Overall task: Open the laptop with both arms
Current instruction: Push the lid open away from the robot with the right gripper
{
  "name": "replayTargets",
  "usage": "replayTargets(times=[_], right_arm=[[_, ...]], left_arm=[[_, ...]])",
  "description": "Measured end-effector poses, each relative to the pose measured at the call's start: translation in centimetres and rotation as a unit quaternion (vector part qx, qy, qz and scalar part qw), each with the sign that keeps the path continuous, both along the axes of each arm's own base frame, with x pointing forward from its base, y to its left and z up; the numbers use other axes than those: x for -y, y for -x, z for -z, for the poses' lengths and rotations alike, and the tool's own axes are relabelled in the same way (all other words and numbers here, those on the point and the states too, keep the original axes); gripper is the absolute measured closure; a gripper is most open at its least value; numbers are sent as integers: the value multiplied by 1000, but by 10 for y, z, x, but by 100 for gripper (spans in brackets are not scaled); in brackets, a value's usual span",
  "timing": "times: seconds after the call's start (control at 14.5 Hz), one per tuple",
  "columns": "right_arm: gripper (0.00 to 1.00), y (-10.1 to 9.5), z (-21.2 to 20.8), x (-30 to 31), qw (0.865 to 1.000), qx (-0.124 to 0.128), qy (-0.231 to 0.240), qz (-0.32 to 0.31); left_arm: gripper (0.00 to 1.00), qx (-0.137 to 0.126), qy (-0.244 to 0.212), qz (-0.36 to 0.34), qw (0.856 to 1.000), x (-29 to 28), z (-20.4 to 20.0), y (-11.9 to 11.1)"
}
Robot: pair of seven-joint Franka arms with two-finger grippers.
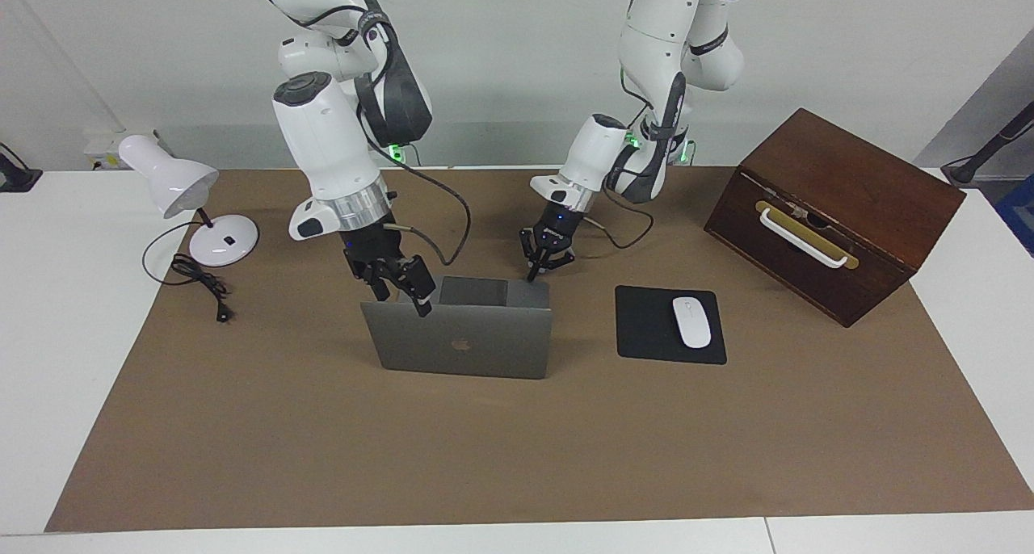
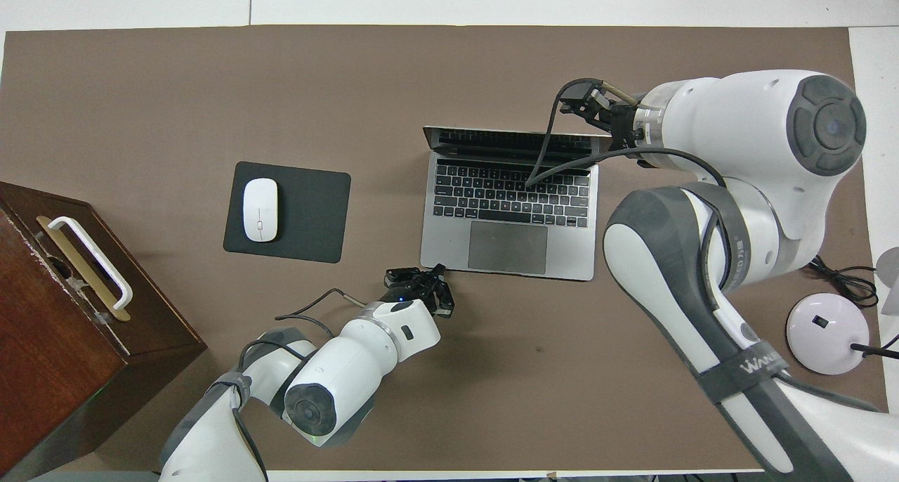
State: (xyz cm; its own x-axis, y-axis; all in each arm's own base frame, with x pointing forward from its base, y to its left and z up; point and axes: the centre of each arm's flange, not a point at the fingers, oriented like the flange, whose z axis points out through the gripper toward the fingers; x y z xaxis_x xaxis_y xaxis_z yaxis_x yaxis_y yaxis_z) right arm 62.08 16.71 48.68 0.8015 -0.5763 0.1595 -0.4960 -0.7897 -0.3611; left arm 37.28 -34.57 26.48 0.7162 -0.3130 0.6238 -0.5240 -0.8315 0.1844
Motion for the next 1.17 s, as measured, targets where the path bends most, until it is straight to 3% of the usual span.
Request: replayTargets(times=[0.83, 1.17], right_arm=[[0, -31, 1, 10, 1000, 15, 7, -14], [0, -35, -9, 24, 999, 0, 26, -40]], left_arm=[[99, 0, 0, 0, 1000, 0, 0, 0], [99, 0, 0, 0, 1000, 0, 0, 0]])
